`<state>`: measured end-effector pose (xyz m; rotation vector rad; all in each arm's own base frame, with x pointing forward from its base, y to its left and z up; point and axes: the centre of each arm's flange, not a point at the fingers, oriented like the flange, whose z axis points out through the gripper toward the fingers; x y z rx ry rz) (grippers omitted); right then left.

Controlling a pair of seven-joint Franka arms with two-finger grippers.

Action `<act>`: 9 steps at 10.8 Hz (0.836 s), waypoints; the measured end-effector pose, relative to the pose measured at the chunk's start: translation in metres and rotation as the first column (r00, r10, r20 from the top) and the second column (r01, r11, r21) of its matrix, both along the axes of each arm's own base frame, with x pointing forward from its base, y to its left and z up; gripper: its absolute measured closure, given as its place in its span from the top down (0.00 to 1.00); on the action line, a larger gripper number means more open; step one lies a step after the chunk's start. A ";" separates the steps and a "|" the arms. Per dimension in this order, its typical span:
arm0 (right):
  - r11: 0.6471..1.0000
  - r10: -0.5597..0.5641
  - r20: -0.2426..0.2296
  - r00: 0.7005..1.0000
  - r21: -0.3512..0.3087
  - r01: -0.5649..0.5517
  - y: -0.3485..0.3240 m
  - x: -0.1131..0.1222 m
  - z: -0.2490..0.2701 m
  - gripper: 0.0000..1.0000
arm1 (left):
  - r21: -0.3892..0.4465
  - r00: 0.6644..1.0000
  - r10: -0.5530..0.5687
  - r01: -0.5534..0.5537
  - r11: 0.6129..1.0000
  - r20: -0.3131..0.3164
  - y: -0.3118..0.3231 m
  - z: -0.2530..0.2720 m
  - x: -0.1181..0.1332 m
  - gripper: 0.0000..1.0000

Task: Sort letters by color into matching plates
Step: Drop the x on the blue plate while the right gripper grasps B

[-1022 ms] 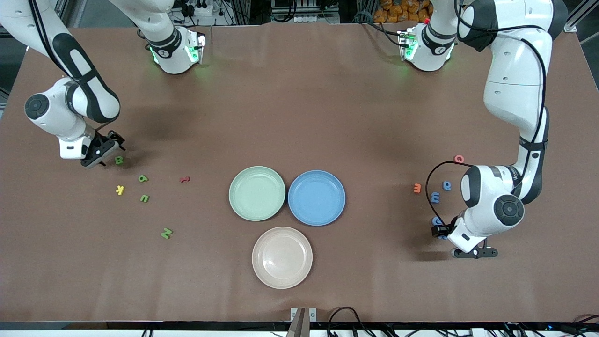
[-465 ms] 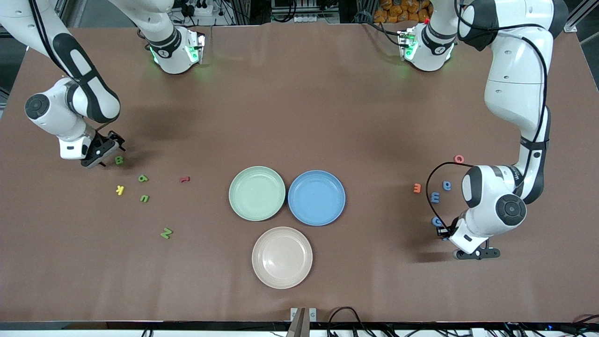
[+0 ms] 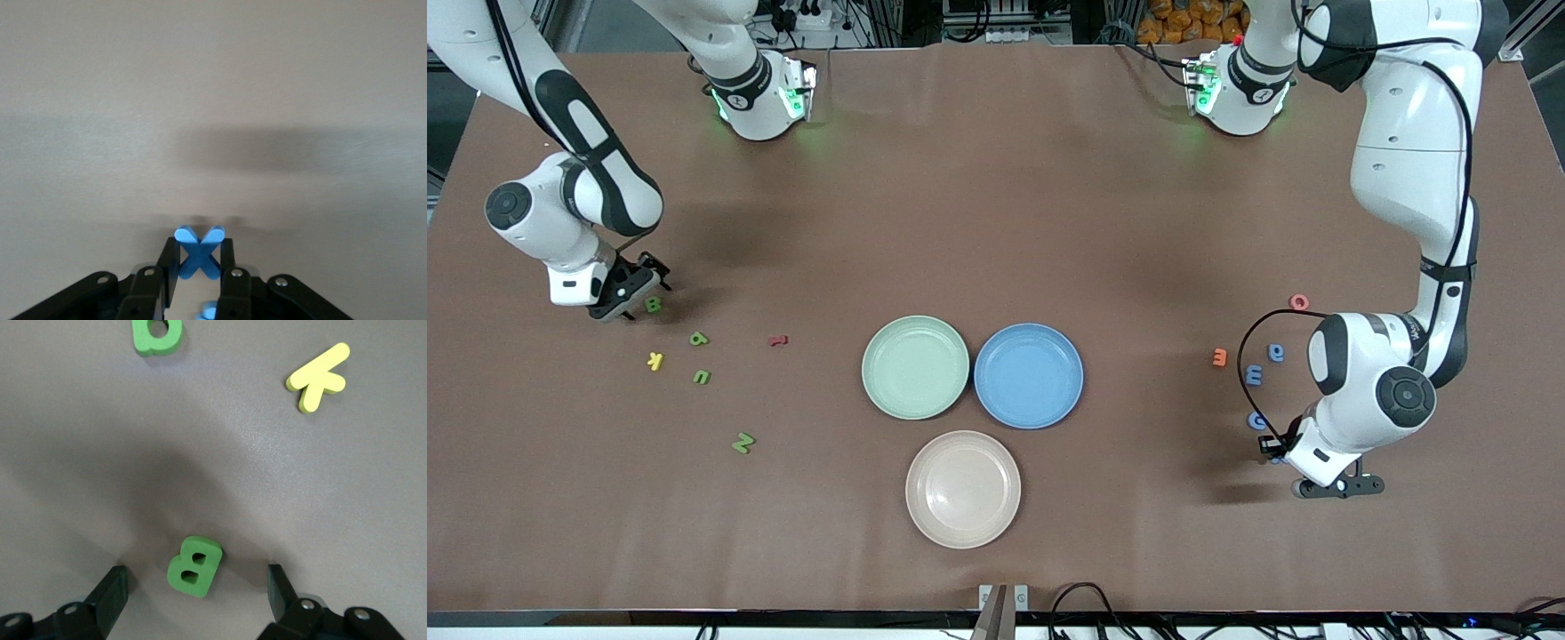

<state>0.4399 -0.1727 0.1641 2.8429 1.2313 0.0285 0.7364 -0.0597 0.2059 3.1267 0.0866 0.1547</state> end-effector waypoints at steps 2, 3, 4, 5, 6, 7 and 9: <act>1.000 0.002 0.002 1.000 0.000 -0.002 0.001 0.001 0.000 0.93 | -0.031 0.999 0.050 -0.051 0.998 -0.006 -0.030 0.018 -0.003 0.28; 1.000 0.002 0.003 1.000 0.000 -0.002 0.001 0.001 0.000 0.92 | -0.032 0.997 0.066 -0.067 0.997 -0.032 -0.049 0.024 -0.007 0.28; 1.000 0.002 0.003 1.000 0.000 -0.002 0.001 0.001 0.000 0.91 | -0.033 0.996 0.074 -0.076 0.997 -0.043 -0.066 0.032 -0.011 0.28; 1.000 0.003 0.003 1.000 -0.001 -0.003 0.001 0.001 0.000 0.89 | -0.035 0.995 0.088 -0.090 0.995 -0.050 -0.084 0.042 -0.015 0.28; 1.000 0.003 0.004 1.000 -0.001 -0.003 0.002 0.001 0.001 0.83 | -0.036 0.992 0.109 -0.112 0.993 -0.062 -0.104 0.050 -0.021 0.28; 1.000 0.004 0.004 1.000 0.000 -0.004 0.002 0.002 0.001 0.82 | -0.038 0.989 0.130 -0.133 0.990 -0.069 -0.130 0.056 -0.028 0.28; 1.000 0.004 0.005 1.000 0.000 -0.004 0.002 0.002 0.001 0.76 | -0.038 0.983 0.165 -0.169 0.985 -0.080 -0.182 0.060 -0.045 0.28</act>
